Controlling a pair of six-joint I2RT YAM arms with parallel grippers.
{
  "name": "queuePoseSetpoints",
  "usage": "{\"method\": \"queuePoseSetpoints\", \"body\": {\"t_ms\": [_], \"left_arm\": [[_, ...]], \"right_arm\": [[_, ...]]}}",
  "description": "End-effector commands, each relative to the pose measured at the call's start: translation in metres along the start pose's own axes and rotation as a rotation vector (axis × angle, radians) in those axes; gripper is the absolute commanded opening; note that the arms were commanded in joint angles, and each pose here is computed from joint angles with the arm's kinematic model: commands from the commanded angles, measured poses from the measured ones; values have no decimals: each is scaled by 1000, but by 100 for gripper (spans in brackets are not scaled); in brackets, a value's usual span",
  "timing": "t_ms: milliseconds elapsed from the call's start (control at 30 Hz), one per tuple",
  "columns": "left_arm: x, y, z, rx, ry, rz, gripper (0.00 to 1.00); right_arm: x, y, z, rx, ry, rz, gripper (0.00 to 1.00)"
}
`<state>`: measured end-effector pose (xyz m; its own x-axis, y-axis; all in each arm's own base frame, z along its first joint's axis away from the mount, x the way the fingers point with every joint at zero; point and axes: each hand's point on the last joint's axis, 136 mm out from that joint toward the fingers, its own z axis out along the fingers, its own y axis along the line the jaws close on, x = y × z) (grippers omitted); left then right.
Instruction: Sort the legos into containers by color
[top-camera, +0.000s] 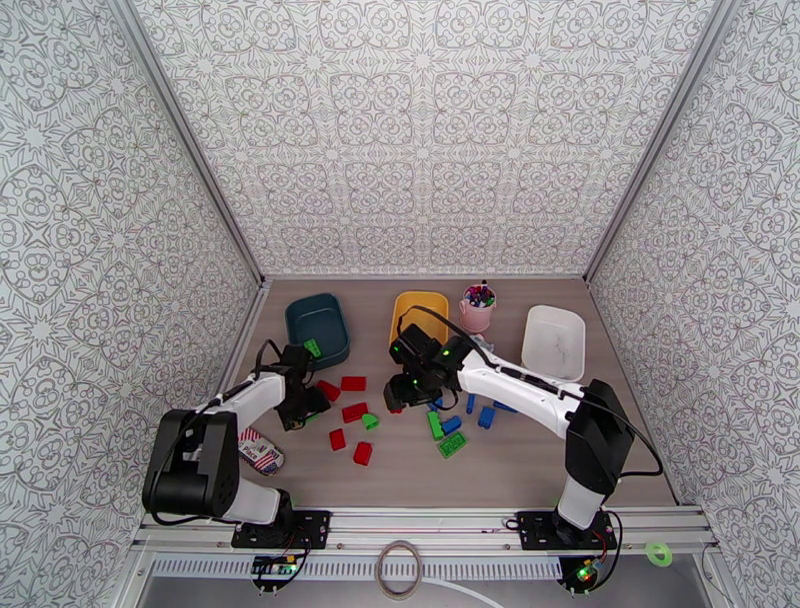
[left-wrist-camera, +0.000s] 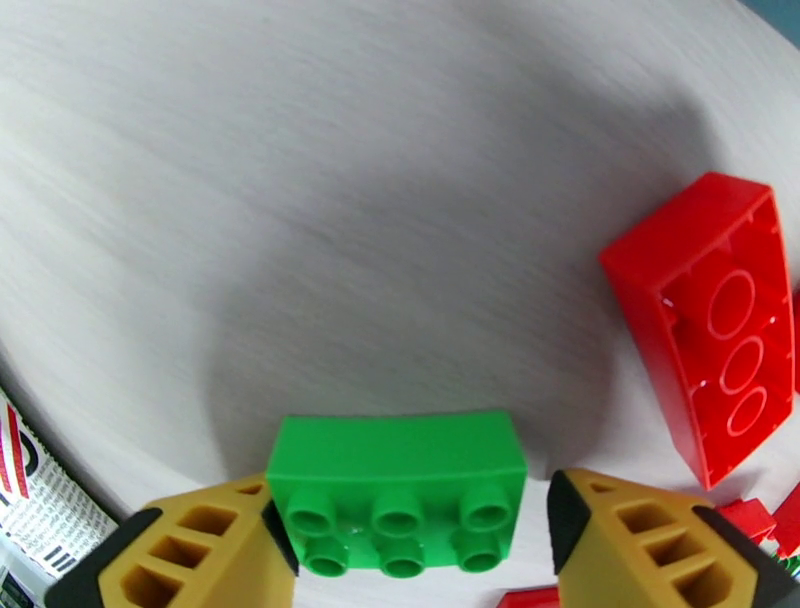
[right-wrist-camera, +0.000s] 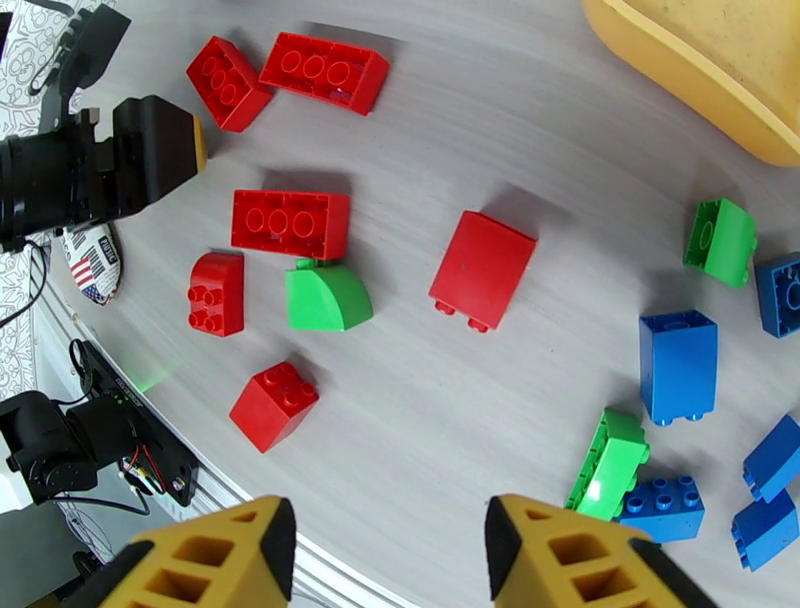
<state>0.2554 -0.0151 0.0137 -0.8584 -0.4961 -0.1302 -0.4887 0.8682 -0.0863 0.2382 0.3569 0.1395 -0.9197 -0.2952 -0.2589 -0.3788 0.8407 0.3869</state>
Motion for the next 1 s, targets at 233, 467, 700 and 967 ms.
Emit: {"method": "queuePoseSetpoints", "body": {"t_ms": [233, 467, 700, 967], "left_arm": [[6, -16, 3, 123, 40, -51, 55], [3, -23, -22, 167, -5, -60, 48], [1, -33, -64, 232, -77, -60, 46], [-29, -51, -109, 302, -159, -43, 46]], "right_arm": [[-3, 5, -1, -8, -16, 13, 53], [-13, 12, -1, -12, -24, -5, 56], [-38, 32, 3, -48, -29, -46, 57], [-85, 63, 7, -83, -65, -73, 62]]}}
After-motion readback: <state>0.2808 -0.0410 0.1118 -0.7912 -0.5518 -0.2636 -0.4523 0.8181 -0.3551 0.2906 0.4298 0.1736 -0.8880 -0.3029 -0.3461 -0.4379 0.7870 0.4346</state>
